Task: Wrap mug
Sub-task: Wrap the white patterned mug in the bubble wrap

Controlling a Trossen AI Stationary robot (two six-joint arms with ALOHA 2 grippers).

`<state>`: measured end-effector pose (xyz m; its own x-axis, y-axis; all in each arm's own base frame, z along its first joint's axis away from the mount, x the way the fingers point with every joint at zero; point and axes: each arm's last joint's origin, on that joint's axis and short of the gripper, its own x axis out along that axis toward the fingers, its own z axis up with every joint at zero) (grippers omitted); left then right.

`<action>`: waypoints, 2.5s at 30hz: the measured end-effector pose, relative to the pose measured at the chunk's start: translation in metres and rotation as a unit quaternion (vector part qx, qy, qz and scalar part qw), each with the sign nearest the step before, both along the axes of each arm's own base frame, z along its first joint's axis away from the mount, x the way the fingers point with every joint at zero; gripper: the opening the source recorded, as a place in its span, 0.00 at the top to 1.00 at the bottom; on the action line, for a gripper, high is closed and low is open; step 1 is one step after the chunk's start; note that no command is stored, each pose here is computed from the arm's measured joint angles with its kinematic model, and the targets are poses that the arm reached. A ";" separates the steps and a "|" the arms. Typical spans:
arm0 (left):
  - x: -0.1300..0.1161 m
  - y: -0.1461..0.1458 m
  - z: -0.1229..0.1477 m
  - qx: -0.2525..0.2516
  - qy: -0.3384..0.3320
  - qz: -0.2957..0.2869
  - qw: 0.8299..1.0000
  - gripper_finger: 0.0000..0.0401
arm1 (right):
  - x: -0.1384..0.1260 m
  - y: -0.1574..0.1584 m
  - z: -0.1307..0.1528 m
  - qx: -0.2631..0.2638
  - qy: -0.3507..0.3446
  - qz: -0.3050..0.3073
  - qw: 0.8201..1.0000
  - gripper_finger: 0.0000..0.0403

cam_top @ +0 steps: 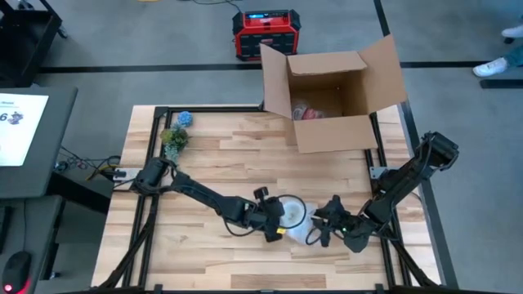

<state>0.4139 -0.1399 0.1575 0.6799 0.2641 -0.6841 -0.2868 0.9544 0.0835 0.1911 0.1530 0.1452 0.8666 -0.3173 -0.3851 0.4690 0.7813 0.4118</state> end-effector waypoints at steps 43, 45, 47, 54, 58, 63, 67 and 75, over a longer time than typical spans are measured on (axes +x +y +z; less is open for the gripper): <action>0.039 -0.009 -0.009 -0.040 -0.078 0.008 0.996 0.92 | -0.018 -0.031 0.014 0.034 0.076 -0.036 0.996 0.73; 0.039 -0.009 -0.004 -0.040 -0.083 0.004 0.996 0.92 | -0.016 -0.034 0.013 0.032 0.081 -0.041 0.995 0.73; 0.039 -0.010 0.002 -0.046 -0.087 -0.005 0.995 0.92 | -0.015 -0.037 0.012 0.028 0.094 -0.041 0.994 0.73; 0.043 -0.018 0.026 -0.053 -0.069 -0.018 0.996 0.92 | -0.011 -0.050 0.007 0.050 0.152 -0.042 0.986 0.73; 0.042 -0.023 0.036 -0.067 -0.052 -0.024 0.996 0.92 | -0.009 -0.058 0.003 0.075 0.200 -0.031 0.976 0.73; 0.040 -0.028 0.038 -0.067 -0.049 -0.033 0.996 0.92 | -0.008 -0.060 0.004 0.076 0.208 -0.019 0.975 0.73; 0.034 -0.032 0.034 -0.065 -0.017 -0.029 0.997 0.92 | -0.010 -0.059 0.008 0.073 0.206 -0.007 0.976 0.73; 0.006 -0.052 0.040 -0.056 0.043 -0.024 0.997 0.92 | -0.015 -0.055 0.020 0.061 0.187 0.038 0.980 0.73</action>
